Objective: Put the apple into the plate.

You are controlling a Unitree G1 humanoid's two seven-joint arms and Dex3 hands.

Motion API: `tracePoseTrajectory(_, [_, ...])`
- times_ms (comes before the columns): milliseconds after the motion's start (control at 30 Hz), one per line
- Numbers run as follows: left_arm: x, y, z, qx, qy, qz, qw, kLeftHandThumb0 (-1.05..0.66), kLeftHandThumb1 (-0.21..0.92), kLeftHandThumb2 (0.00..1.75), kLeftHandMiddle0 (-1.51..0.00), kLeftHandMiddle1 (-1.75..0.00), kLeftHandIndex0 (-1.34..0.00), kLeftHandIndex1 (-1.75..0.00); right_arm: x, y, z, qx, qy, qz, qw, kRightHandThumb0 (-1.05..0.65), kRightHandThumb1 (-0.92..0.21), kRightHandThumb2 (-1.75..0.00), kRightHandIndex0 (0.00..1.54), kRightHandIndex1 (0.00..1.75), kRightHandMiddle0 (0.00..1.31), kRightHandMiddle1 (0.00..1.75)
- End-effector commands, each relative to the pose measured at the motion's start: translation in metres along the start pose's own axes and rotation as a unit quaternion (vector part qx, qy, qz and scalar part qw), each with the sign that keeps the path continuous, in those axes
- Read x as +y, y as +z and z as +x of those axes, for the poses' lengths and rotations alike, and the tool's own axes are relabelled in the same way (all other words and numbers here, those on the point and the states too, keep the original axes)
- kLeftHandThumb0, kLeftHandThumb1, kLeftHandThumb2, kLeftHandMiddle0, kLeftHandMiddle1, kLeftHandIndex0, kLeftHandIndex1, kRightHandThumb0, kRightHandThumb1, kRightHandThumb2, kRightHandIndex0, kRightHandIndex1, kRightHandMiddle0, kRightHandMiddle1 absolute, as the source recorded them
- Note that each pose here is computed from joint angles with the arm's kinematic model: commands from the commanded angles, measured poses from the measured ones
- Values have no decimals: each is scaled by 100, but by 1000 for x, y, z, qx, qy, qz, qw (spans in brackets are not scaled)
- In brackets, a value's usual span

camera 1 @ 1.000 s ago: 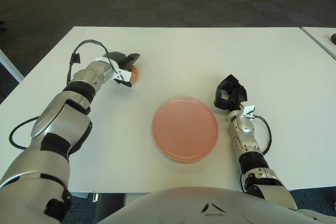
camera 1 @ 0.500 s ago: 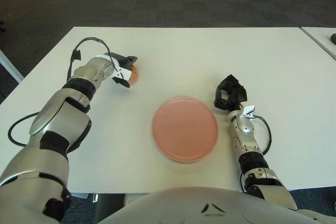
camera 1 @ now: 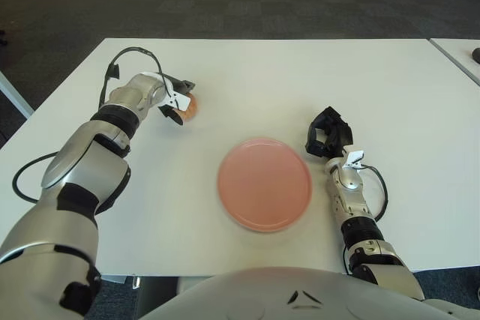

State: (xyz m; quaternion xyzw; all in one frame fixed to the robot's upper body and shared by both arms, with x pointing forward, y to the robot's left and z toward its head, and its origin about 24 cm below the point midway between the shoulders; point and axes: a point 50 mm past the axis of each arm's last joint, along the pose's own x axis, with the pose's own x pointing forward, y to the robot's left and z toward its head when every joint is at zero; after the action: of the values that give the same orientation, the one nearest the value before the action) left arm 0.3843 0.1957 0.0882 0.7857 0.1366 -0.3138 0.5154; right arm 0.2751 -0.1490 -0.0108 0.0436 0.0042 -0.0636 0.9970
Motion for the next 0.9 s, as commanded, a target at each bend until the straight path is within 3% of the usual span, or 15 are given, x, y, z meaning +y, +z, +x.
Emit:
tracePoseTrajectory(0, [5, -3, -2, 6, -4, 17, 1000, -95, 92, 15, -1, -113, -1, -7, -4, -27, -17, 70, -11, -4, 998, -48, -30, -133, 115, 175, 62, 175])
tracePoseTrajectory(267, [2, -4, 0, 9, -2, 11, 1000, -91, 92, 19, 0, -121, 0, -30, -4, -26, -17, 71, -11, -4, 997, -48, -30, -133, 115, 175, 62, 175])
tracePoseTrajectory(633, [-9, -7, 5, 37, 12, -15, 999, -91, 91, 16, -1, -125, 0, -40, -5, -26, -18, 70, -7, -1, 997, -47, -31, -131, 115, 175, 61, 175])
tracePoseTrajectory(867, [-6, -4, 4, 10, 17, -22, 1000, -88, 87, 12, 0, -142, 0, -58, -5, -26, -18, 69, -6, -2, 998, -47, -31, -131, 116, 175, 61, 175])
